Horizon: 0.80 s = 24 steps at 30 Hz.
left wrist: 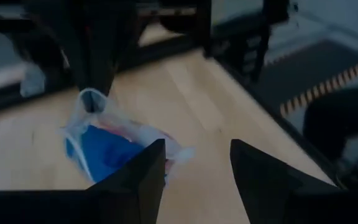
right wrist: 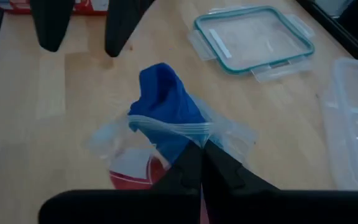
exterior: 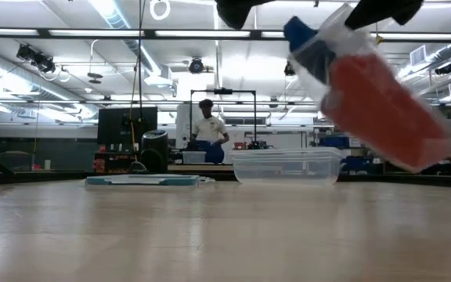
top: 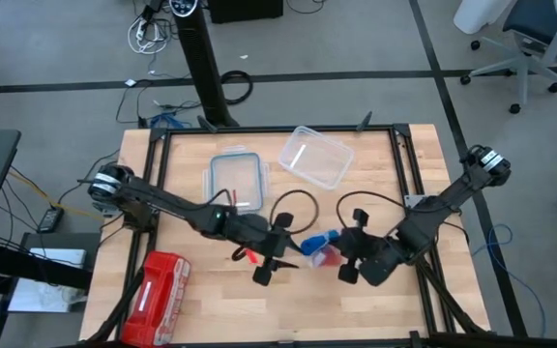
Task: Roll bandage
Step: Put the blue bandage into the transparent zip bag
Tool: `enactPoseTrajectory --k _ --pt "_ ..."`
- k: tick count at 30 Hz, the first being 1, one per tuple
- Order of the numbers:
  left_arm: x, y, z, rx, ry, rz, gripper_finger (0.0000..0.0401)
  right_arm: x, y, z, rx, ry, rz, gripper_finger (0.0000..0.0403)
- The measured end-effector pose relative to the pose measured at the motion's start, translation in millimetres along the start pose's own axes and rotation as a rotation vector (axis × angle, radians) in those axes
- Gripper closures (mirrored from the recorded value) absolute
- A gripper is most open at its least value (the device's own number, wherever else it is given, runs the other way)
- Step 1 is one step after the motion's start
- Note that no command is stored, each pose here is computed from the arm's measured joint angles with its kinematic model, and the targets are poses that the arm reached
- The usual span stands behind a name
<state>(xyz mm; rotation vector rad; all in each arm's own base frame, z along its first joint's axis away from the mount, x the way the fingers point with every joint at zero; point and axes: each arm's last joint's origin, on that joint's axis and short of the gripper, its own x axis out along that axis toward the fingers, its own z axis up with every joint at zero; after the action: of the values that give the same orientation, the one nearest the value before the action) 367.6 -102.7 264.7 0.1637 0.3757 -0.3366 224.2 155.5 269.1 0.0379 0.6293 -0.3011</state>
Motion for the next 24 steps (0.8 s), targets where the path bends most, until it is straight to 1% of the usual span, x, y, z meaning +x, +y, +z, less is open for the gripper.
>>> enactPoseTrajectory --k 4,8,11,14,16,19,21,24 --pt "-4 1 -21 -0.028 -0.148 0.112 0.0216 -10 2 -4 0.022 -0.021 -0.003 0.0403" --pt "-13 7 -43 -0.042 -0.161 0.259 0.0216 -16 4 -6 0.030 -0.055 -0.023 0.0403" --pt "-13 8 -53 0.004 -0.125 0.285 0.0216 -17 4 -5 0.052 -0.081 -0.032 0.0403" --pt "-12 7 -53 0.067 -0.118 0.327 0.0216 -15 3 -3 0.075 -0.093 -0.043 0.0403" --pt "-12 6 -55 0.083 -0.099 0.351 0.0216 -14 3 0 0.094 -0.106 -0.042 0.0403" --pt "-12 6 -56 0.029 -0.103 0.347 0.0216 -13 3 4 0.103 -0.141 -0.053 0.0403" --pt "-12 6 -56 -0.003 -0.114 0.318 0.0215 -13 4 6 0.101 -0.170 -0.062 0.0403" --pt "-12 6 -55 -0.016 -0.127 0.311 0.0215 -14 7 10 0.098 -0.202 -0.049 0.0403"
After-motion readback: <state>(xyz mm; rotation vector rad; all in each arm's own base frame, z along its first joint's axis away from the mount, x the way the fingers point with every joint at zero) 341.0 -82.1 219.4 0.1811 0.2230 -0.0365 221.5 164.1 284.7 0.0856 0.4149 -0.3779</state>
